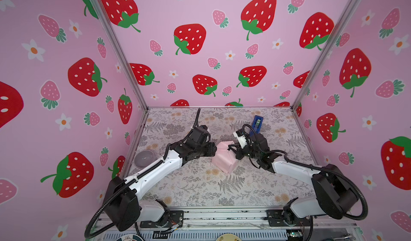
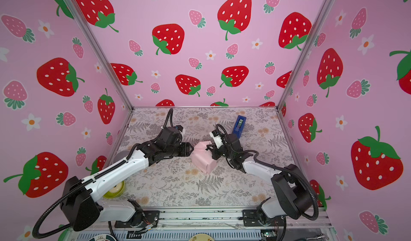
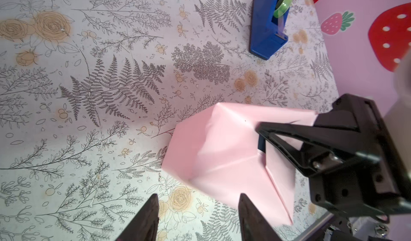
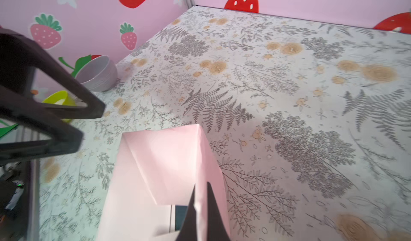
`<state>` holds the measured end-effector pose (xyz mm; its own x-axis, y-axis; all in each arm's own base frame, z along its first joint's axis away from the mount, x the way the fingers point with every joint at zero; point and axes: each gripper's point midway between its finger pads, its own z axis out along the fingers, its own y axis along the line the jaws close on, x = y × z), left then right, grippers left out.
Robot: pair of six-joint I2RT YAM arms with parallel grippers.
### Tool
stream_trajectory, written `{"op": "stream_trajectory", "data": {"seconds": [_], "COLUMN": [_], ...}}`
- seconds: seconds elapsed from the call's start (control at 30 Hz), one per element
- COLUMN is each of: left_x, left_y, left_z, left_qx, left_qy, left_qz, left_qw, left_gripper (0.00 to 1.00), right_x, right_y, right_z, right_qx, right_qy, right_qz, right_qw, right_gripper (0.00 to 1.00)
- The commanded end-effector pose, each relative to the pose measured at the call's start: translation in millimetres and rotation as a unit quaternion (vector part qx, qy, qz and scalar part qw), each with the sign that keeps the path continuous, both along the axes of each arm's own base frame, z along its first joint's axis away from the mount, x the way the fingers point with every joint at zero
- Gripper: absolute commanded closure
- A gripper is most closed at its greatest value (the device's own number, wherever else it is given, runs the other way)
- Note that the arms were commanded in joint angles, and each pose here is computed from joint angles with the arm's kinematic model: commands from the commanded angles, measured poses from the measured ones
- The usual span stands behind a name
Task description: Wrap the gift box in paper
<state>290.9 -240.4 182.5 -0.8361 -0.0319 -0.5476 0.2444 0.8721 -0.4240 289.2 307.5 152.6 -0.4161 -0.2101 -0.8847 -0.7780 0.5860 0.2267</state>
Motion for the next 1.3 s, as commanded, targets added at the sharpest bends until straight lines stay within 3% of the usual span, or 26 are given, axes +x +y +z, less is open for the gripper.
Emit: {"op": "stream_trajectory", "data": {"seconds": [0.0, 0.2, 0.63, 1.13, 1.27], "left_x": [-18.8, -34.6, -22.7, -18.7, -19.0], "left_y": [-11.2, -30.9, -49.4, -52.8, -51.6], "left_z": [-10.1, -34.6, -52.0, -54.2, -54.3], "left_qx": [-0.053, -0.107, -0.118, -0.112, -0.109], "left_qy": [0.043, 0.074, 0.093, 0.098, 0.097], "left_qz": [-0.01, -0.009, -0.013, -0.013, -0.012], "left_qw": [0.998, 0.991, 0.989, 0.989, 0.989], "left_gripper": [0.42, 0.48, 0.62, 0.64, 0.63], "right_x": [9.6, 6.0, -13.9, -42.7, -48.8], "right_y": [-13.0, -13.3, -0.5, 27.7, 31.0], "right_z": [0.5, -1.3, 1.0, -14.4, -12.5], "right_qx": [-0.038, -0.081, -0.094, -0.093, -0.083], "right_qy": [-0.04, -0.072, -0.108, -0.072, -0.057], "right_qz": [-0.063, -0.083, -0.049, 0.024, 0.038], "right_qw": [0.997, 0.991, 0.989, 0.993, 0.994], "right_gripper": [1.0, 1.0, 1.0, 1.0, 0.95]}}
